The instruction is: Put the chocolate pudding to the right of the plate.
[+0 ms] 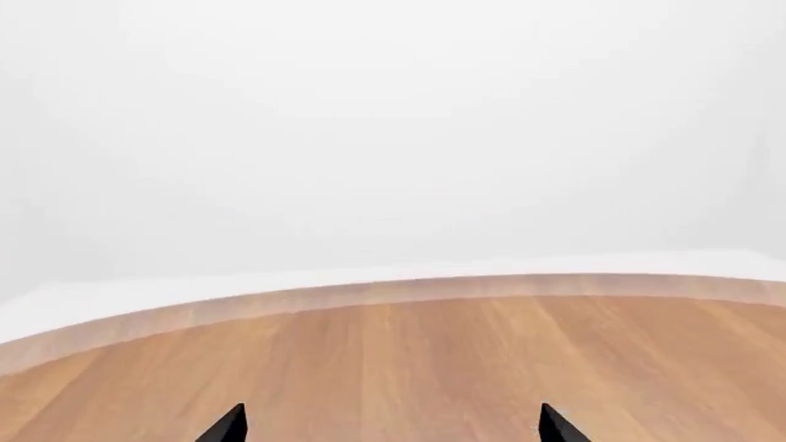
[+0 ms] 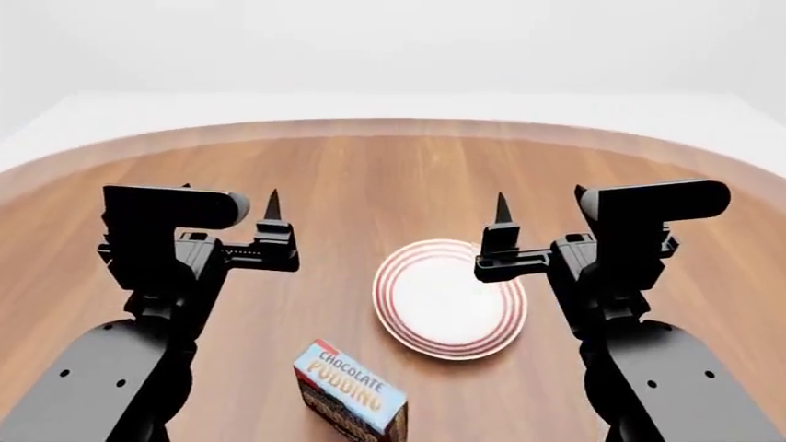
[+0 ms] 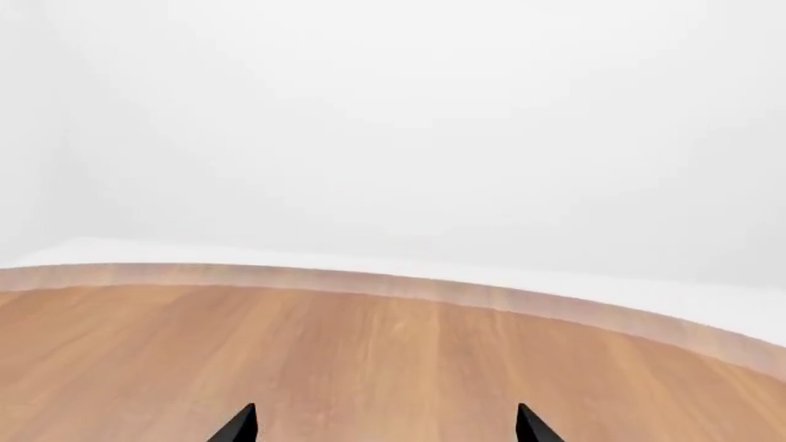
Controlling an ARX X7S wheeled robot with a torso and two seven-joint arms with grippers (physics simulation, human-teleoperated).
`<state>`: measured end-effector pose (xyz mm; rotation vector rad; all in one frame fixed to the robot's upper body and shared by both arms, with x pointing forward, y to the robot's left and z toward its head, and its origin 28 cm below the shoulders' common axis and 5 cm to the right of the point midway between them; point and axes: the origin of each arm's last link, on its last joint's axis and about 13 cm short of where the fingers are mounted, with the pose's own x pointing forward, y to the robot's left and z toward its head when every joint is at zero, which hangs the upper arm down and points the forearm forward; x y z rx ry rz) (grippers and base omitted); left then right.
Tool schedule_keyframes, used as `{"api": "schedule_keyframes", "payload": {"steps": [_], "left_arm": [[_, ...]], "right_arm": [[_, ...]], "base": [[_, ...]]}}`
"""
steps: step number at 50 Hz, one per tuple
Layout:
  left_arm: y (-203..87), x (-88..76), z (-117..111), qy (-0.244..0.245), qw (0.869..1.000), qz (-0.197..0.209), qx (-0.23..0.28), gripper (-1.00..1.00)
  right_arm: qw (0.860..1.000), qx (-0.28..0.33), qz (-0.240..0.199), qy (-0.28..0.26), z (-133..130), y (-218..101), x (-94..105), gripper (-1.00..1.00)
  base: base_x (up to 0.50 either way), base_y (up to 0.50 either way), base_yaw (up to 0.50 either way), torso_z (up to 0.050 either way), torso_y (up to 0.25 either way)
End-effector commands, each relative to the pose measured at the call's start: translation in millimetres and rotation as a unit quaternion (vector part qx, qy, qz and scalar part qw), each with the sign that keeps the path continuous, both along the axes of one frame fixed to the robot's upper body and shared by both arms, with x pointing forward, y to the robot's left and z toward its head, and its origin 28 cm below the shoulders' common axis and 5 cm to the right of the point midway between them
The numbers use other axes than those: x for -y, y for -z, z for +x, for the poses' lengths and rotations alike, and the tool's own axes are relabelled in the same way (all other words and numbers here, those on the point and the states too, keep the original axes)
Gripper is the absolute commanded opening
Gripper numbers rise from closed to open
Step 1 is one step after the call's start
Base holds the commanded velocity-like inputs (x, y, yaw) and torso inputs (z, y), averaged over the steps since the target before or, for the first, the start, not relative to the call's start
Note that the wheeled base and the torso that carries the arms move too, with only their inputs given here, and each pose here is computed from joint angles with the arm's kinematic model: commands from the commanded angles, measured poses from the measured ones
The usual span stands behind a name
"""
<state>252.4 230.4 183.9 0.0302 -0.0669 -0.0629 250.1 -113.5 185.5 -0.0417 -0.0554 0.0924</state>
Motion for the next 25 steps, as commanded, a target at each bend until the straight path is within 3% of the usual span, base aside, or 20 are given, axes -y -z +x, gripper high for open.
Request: {"api": "schedule_keyframes", "payload": {"steps": [1, 8, 21, 25], "left_arm": [[0.1, 0.1, 0.0, 0.000, 1.000, 0.001, 0.000, 1.00], [0.1, -0.1, 0.1, 0.000, 1.000, 0.002, 0.000, 1.00], [-0.1, -0.5, -0.5, 0.000, 1.000, 0.002, 0.001, 1.00], [0.0, -0.6, -0.6, 0.000, 1.000, 0.002, 0.000, 1.00]], "right_arm": [[1.000, 0.002, -0.003, 0.001, 0.1, 0.6, -0.1, 1.00], [1.000, 0.012, 0.001, -0.014, -1.2, -0.8, -0.2, 1.00], [1.000, 0.000, -0.007, 0.003, 1.6, -0.7, -1.4, 1.00], [0.999, -0.016, -0.027, 0.012, 3.3, -0.9, -1.6, 1.00]], "base": [[0.50, 0.00, 0.00, 0.000, 0.000], [0.12, 0.00, 0.00, 0.000, 0.000], [0.50, 0.00, 0.00, 0.000, 0.001], [0.00, 0.00, 0.00, 0.000, 0.003]]}}
